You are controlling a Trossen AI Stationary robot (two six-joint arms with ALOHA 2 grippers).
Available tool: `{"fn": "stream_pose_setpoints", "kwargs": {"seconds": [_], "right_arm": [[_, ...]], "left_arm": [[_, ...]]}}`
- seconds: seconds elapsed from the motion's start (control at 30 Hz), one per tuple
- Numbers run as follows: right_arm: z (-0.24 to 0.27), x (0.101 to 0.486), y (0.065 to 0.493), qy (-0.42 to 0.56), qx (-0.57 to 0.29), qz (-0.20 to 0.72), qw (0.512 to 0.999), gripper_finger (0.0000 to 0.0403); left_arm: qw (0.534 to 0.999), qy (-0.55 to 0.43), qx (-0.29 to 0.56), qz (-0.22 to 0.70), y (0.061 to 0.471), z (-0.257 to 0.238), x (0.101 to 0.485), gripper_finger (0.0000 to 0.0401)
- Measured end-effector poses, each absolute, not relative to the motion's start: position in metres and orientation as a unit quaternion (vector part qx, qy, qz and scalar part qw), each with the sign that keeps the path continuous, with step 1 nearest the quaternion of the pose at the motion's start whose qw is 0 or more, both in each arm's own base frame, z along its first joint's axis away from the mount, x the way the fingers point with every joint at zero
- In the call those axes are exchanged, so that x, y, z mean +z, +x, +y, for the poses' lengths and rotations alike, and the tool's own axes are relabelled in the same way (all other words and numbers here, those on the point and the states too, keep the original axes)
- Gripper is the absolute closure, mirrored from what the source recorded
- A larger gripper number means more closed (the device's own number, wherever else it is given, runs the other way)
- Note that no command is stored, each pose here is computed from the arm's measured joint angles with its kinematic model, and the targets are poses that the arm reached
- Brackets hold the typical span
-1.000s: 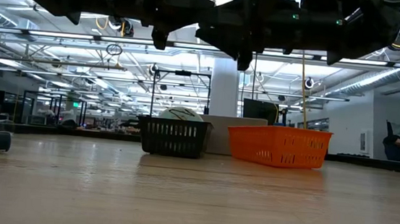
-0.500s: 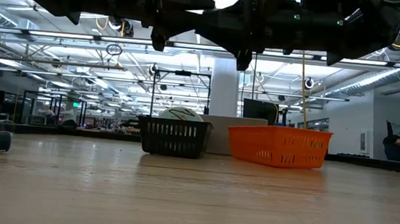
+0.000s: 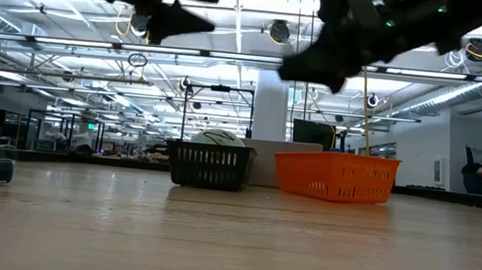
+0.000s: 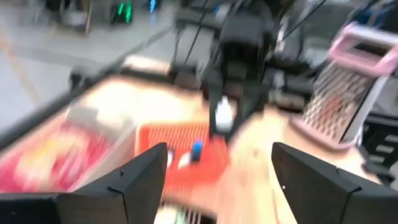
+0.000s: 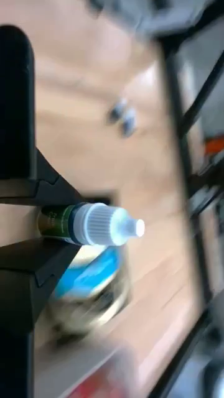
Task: Pick & Place Food Item
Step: Put the green food coloring into the orange bin, then put the dark blue food coloring into the orange bin
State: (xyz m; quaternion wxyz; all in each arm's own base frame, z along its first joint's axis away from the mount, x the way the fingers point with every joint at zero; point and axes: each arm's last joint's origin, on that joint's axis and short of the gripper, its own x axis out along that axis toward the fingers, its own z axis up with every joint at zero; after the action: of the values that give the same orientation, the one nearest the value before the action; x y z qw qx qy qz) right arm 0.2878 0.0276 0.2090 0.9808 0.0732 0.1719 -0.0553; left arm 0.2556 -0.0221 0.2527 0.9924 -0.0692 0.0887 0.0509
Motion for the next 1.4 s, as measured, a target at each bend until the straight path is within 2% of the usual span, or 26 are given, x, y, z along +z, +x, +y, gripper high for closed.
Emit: {"fn": "stream_pose_setpoints", "kwargs": {"seconds": [0.2, 0.53, 0.67, 0.97, 1.13, 1.3, 1.4], "right_arm": [[0.019, 0.193, 0.250, 0.090, -0.166, 0.269, 0.944, 0.0349], [0.013, 0.155, 0.222, 0.128, -0.210, 0.307, 0.919, 0.0341], [0.013, 0.153, 0.222, 0.120, -0.208, 0.309, 0.920, 0.0304], [0.014, 0.162, 0.225, 0.086, -0.185, 0.278, 0.939, 0.0183], [0.013, 0.178, 0.221, 0.080, -0.175, 0.240, 0.952, 0.0151], [0.013, 0.197, 0.215, 0.072, -0.164, 0.195, 0.964, 0.0145], [0.012, 0.204, 0.211, 0.068, -0.160, 0.178, 0.969, 0.0148]], "left_arm": [[0.967, -0.123, 0.089, 0.205, 0.239, -0.024, 0.236, 0.0127], [0.944, -0.164, 0.106, 0.267, 0.244, -0.028, 0.215, 0.0142], [0.941, -0.157, 0.094, 0.285, 0.245, -0.029, 0.210, 0.0140], [0.927, -0.178, 0.081, 0.321, 0.236, -0.040, 0.207, 0.0160], [0.883, -0.244, 0.026, 0.400, 0.223, -0.064, 0.199, 0.0169], [0.818, -0.266, 0.084, 0.504, 0.202, -0.086, 0.177, 0.0181], [0.783, -0.299, 0.127, 0.530, 0.196, -0.097, 0.167, 0.0188]]}}
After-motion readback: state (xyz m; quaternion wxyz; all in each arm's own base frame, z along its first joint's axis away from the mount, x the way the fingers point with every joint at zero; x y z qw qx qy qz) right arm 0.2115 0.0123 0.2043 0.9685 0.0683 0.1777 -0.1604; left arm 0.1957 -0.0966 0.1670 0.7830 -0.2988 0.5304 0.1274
